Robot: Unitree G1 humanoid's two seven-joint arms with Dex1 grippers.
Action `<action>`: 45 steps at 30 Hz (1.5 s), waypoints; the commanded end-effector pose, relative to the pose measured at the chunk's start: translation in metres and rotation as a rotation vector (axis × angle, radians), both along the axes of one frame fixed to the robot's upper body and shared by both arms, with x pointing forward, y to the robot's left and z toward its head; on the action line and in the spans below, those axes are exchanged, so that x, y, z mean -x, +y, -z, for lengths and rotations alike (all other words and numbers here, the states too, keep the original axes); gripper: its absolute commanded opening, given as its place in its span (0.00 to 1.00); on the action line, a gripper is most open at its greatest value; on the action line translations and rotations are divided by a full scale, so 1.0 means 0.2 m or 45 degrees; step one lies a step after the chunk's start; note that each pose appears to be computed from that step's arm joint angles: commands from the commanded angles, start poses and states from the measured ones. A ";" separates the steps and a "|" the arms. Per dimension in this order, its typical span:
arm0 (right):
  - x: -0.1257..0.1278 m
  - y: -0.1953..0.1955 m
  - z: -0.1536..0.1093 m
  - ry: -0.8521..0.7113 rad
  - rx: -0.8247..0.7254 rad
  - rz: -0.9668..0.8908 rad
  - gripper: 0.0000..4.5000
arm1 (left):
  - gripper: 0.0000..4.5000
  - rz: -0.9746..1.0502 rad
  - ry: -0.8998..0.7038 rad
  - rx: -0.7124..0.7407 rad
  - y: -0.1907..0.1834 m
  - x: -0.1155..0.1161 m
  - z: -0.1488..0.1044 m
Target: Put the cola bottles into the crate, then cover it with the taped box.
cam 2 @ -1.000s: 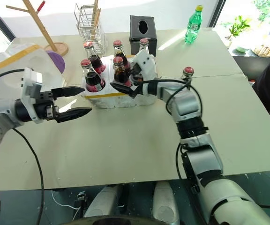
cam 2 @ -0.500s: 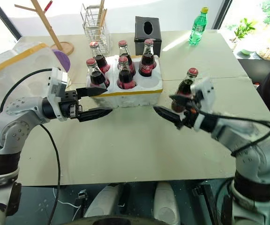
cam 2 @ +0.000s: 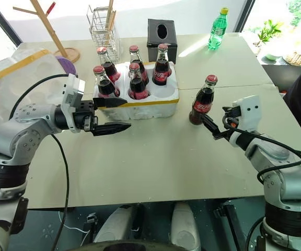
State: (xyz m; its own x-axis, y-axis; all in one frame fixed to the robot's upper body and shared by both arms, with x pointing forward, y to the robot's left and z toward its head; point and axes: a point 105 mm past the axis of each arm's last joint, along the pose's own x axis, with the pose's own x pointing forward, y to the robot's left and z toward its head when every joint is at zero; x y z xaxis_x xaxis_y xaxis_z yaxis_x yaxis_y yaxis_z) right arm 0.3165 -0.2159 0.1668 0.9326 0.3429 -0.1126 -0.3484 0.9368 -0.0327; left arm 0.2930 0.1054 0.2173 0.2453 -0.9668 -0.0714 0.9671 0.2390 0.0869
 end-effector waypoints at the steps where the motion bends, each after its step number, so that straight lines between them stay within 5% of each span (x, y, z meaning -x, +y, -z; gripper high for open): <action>1: -0.07 0.07 -0.05 -0.092 -0.029 -0.026 0.99 | 1.00 0.011 -0.066 -0.006 0.00 0.00 -0.05; 10: -0.24 0.11 -0.04 -0.121 -0.119 -0.006 0.99 | 1.00 -0.018 -0.080 -0.028 0.03 0.00 -0.05; 14: -0.24 0.13 -0.08 -0.154 -0.114 -0.037 0.72 | 1.00 -0.025 -0.083 -0.032 0.03 0.00 -0.06; 15: -0.22 0.12 -0.14 -0.190 -0.114 -0.048 0.62 | 1.00 -0.030 -0.086 -0.030 0.03 0.00 -0.06; 22: -0.22 0.12 -0.59 -0.426 -0.154 -0.150 0.62 | 1.00 -0.064 -0.098 -0.008 0.04 -0.01 -0.07; 27: -0.31 0.33 -0.78 -0.497 -0.207 -0.340 0.62 | 1.00 -0.063 -0.103 0.000 0.02 -0.01 -0.07; 36: -0.43 0.57 -0.60 -0.371 -0.120 -0.428 0.62 | 1.00 -0.120 -0.137 -0.002 0.06 -0.01 -0.09; 45: -0.38 0.62 -0.46 -0.255 -0.084 -0.537 0.62 | 1.00 -0.190 -0.137 -0.019 0.11 -0.01 -0.07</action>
State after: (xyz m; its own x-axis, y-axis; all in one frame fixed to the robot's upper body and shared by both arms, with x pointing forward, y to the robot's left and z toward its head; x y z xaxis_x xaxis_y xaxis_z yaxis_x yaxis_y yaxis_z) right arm 0.4011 -0.0930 0.2293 0.7325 0.6808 -0.0005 -0.6806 0.7323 -0.0236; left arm 0.2982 0.1259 0.2179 0.3835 -0.9201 -0.0798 0.9187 0.3713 0.1343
